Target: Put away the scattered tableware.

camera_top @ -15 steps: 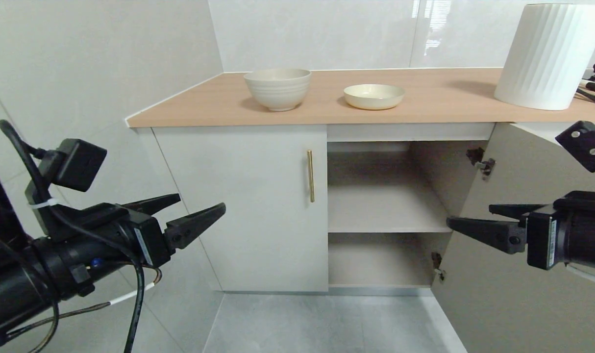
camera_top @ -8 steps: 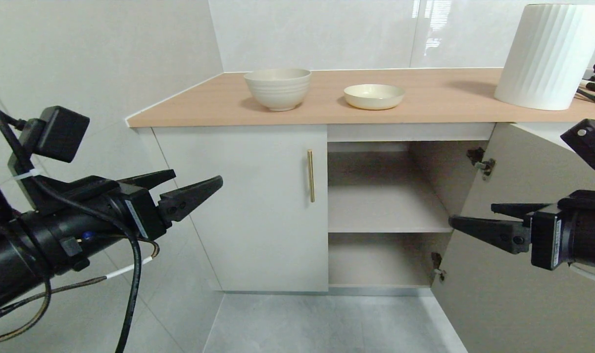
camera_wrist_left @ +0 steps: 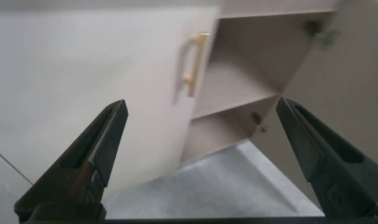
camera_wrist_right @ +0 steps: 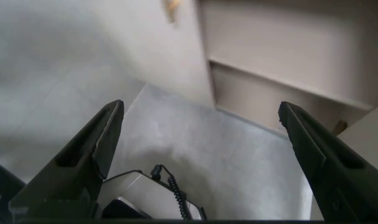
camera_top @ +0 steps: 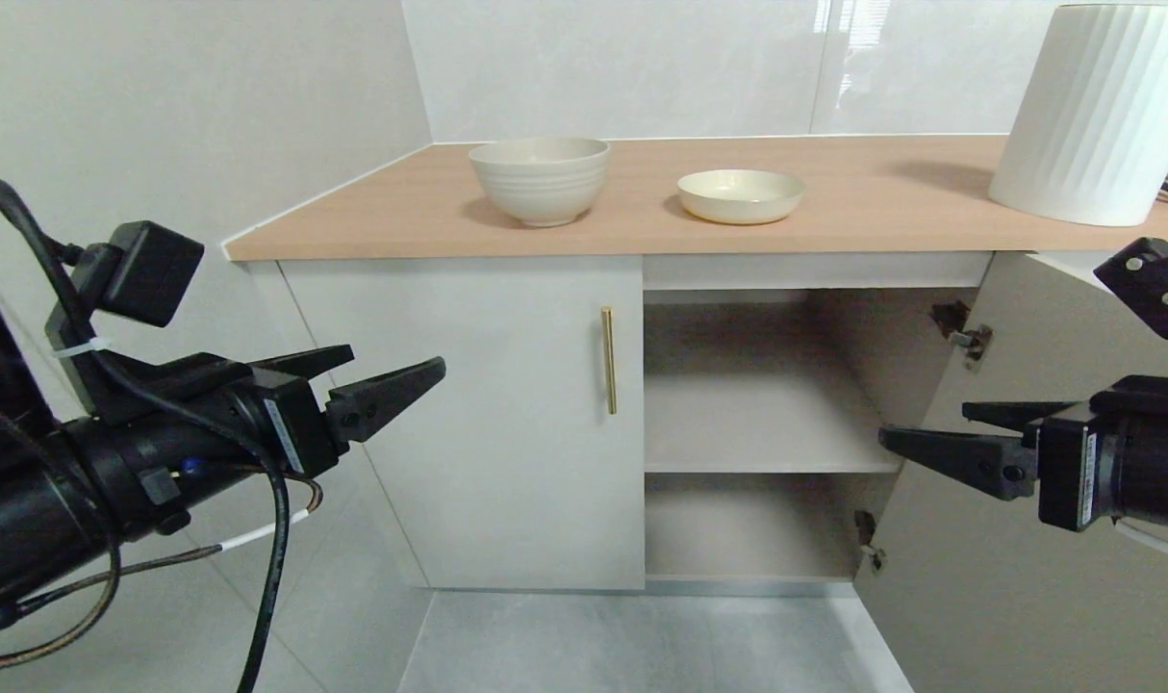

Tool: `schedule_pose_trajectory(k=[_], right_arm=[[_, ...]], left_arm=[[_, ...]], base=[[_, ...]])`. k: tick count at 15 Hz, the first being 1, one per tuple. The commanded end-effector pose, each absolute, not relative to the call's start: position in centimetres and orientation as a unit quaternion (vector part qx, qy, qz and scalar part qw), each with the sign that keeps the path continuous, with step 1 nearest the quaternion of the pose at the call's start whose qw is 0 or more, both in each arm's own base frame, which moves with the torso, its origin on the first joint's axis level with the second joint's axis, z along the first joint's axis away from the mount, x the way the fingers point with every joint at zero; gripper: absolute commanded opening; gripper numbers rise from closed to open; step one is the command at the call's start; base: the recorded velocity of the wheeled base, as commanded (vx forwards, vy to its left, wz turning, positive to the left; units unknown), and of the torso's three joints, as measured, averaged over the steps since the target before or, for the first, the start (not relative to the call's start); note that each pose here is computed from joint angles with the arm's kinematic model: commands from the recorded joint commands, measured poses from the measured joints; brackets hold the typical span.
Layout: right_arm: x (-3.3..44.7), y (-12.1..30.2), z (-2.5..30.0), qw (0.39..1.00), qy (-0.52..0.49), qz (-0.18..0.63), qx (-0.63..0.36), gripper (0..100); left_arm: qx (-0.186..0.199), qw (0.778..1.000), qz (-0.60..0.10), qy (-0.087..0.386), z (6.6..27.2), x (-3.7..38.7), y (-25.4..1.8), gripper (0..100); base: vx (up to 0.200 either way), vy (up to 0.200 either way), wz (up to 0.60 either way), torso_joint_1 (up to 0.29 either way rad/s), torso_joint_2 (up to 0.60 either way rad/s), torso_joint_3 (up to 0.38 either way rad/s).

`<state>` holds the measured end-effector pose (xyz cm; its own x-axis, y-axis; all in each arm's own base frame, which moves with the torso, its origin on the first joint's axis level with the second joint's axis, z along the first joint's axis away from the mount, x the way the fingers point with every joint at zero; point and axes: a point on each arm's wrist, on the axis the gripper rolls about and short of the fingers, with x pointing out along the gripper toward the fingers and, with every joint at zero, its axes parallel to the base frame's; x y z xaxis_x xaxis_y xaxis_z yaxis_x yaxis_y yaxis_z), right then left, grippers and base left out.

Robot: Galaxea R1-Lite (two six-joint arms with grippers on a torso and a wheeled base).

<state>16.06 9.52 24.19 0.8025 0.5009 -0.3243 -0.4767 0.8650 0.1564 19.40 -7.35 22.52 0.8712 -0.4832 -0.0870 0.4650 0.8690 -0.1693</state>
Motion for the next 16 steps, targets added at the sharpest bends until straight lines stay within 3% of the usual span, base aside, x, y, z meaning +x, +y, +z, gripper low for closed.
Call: schedule_pose_trajectory(k=[1, 7, 16], right_arm=[[16.04, 9.52, 24.22, 0.949, 0.179, 0.259, 0.034, 100], [15.93, 9.49, 24.28, 0.949, 0.177, 0.26, 0.035, 100], [15.39, 9.06, 23.95, 0.949, 0.169, 0.263, 0.037, 100]], left_arm=[[-0.071, 0.964, -0.246, 0.066, 22.39, 19.55, -7.41, 100], [-0.072, 0.964, -0.247, 0.063, 22.51, 19.49, -7.4, 100], [-0.097, 0.962, -0.248, 0.054, 23.13, 19.13, -7.27, 100]], base=[[0.2, 0.0, 0.0, 0.012, 0.0, 0.002], [0.2, 0.0, 0.0, 0.001, 0.0, 0.003], [0.0, 0.0, 0.0, 0.0, 0.0, 0.0]])
